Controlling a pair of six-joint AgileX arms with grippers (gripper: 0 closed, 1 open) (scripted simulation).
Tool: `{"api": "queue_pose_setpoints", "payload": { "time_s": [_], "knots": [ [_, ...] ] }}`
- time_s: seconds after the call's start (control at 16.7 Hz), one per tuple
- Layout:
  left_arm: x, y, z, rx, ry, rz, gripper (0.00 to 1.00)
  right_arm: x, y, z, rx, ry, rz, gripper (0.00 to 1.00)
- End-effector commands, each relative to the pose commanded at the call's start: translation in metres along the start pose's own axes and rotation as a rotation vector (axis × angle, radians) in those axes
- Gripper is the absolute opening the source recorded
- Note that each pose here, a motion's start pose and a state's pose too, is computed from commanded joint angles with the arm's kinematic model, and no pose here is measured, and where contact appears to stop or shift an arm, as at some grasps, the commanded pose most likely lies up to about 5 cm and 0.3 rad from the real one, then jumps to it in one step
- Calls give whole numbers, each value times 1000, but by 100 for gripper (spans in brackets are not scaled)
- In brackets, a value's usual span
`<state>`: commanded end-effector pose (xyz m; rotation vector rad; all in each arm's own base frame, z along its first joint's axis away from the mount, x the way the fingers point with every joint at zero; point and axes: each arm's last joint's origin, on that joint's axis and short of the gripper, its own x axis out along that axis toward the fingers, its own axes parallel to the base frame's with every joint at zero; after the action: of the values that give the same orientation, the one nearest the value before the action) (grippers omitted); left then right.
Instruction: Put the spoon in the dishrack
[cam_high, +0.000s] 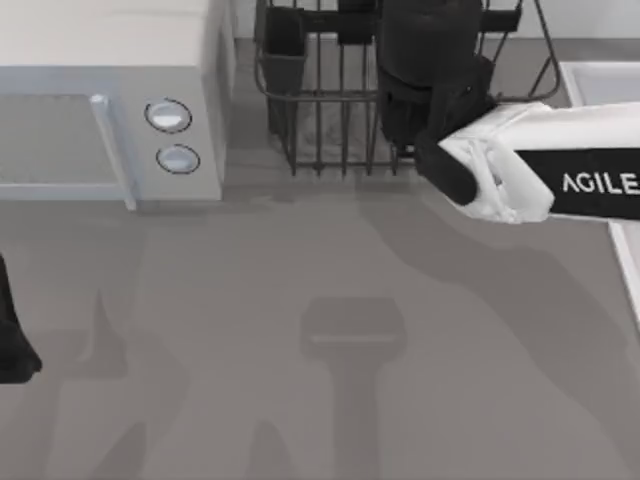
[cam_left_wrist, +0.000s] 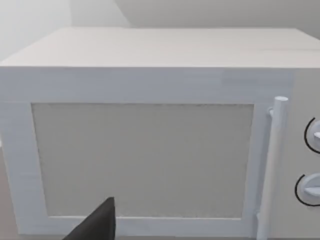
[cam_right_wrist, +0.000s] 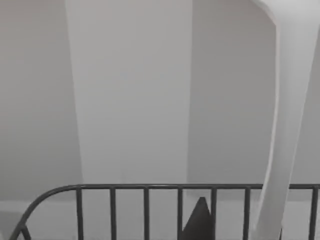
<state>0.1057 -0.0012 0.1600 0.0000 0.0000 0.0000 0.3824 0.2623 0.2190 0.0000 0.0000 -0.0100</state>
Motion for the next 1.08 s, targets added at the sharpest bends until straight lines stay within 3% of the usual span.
{"api": "queue_pose_setpoints", "payload": {
  "time_s": [0.24,1.02,1.08],
  "knots": [
    [0,0,0,0,0,0,100,0,0,0,0,0,0,0],
    [0,0,0,0,0,0,100,0,0,0,0,0,0,98],
    [0,0,0,0,0,0,100,0,0,0,0,0,0,100]
  ]
}}
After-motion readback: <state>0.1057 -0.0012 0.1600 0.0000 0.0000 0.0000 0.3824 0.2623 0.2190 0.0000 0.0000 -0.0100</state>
